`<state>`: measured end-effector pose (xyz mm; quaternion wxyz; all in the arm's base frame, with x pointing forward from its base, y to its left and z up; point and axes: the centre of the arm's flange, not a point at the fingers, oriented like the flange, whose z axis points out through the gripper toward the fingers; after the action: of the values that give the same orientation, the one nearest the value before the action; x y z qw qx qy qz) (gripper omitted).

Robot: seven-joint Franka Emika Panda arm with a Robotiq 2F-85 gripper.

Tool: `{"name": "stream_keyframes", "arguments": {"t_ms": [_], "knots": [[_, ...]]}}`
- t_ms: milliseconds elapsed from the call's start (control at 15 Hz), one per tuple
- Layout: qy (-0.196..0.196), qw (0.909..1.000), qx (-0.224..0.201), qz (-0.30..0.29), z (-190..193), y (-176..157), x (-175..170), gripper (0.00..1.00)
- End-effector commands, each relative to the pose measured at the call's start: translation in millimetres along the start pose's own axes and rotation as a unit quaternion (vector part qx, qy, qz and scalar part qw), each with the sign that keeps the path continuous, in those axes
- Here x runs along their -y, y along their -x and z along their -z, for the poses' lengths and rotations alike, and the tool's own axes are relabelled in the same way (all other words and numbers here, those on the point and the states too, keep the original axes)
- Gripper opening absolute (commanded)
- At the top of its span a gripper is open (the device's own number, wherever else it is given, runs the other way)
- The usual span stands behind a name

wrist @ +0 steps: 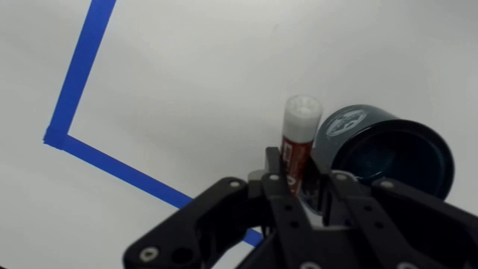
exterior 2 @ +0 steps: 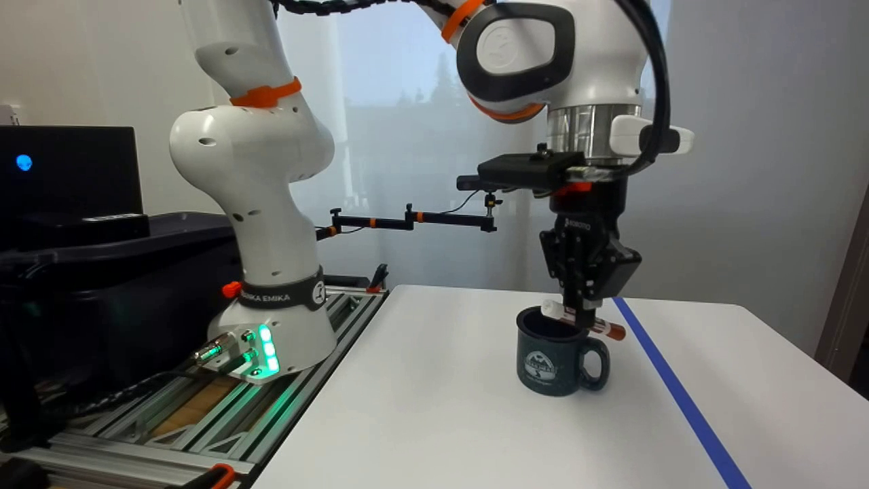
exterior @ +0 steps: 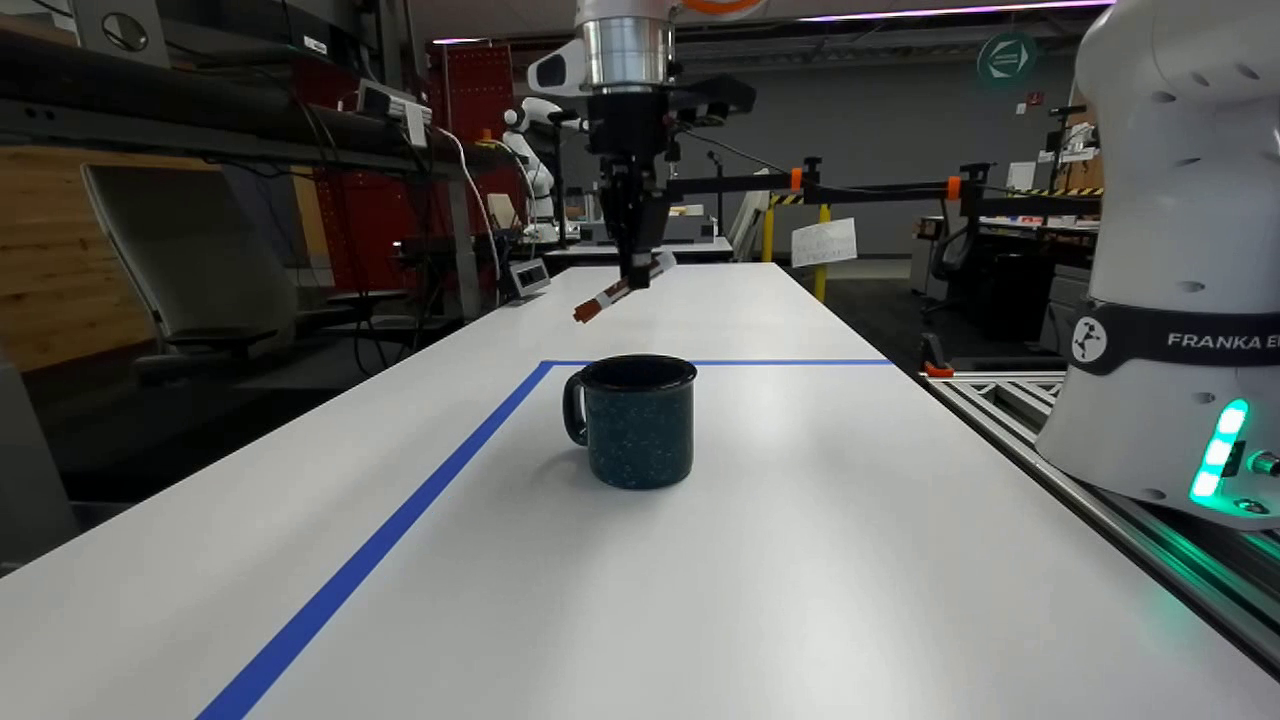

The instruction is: Put the sharpie on the table

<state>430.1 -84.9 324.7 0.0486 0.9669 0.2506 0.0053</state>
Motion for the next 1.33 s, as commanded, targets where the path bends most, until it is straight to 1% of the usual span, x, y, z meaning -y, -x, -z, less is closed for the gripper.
{"name": "stream_keyframes", "arguments": {"t_ms": [0, 133, 267, 533, 733, 1067, 1267], "knots": [[0.044, 0.9954, -0.05, -0.068, -35.6, 11.0, 0.2, 0.05], [0.043, 0.9921, -0.079, -0.088, -55.3, 11.6, -0.5, 0.05], [0.037, 0.9904, -0.094, -0.095, -73.5, 12.1, 0.3, 0.05], [0.013, 0.9886, -0.106, -0.106, -108.9, 11.5, -0.1, 0.05], [-0.004, 0.9881, -0.104, -0.113, -129.4, 8.0, 2.7, 0.05], [-0.021, 0.9878, -0.103, -0.115, -143.2, 2.6, -1.7, 0.05], [-0.029, 0.9863, -0.109, -0.12, -142.8, 2.1, -10.9, 0.05]]}}
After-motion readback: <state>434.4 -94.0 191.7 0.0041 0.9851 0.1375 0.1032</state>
